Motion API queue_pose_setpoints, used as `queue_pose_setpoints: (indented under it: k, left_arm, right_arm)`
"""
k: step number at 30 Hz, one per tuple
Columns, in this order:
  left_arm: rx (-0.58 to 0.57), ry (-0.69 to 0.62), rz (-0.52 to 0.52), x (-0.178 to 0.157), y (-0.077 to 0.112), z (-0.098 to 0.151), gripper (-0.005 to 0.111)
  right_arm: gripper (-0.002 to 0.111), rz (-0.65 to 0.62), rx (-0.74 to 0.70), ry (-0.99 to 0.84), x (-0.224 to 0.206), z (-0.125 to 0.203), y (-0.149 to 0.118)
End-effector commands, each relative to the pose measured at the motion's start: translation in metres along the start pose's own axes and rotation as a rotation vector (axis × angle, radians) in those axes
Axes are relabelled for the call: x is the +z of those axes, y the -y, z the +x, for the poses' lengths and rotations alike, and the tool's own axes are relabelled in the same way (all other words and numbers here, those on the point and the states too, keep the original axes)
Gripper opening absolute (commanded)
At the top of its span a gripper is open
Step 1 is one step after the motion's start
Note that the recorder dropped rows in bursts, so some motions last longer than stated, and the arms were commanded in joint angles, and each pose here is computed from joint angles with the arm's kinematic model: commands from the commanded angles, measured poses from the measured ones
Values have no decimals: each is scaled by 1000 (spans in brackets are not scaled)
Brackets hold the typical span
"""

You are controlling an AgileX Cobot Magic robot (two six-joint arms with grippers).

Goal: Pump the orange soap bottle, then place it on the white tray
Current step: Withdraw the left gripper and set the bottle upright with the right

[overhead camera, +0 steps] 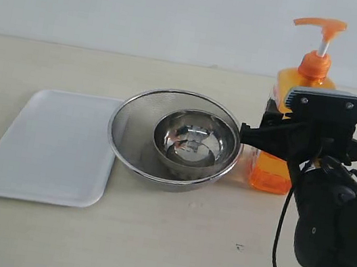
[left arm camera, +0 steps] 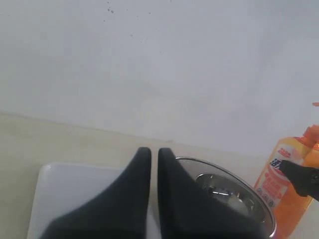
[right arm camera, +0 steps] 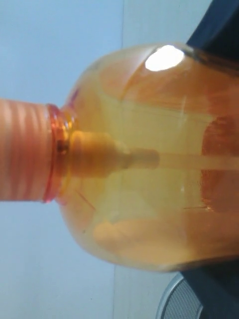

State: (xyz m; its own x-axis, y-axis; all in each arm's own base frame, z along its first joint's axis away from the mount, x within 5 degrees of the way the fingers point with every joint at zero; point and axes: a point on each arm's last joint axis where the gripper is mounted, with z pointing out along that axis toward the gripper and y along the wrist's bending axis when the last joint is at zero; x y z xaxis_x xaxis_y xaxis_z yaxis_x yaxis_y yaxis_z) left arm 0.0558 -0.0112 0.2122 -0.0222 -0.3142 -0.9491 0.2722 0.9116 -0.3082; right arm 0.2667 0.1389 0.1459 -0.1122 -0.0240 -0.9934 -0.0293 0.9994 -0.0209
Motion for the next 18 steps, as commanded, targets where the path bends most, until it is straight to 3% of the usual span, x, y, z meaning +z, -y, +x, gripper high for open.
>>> queue_pose_setpoints:
  k: [1,18]
  left_arm:
    - [-12,-2,17,0,1,1,5]
    - [-12,-2,17,0,1,1,5]
  right_arm:
    - [0,-35,-18,-115,-2,13,-2]
    - [0,-35,-12,-116,-2,13,-2]
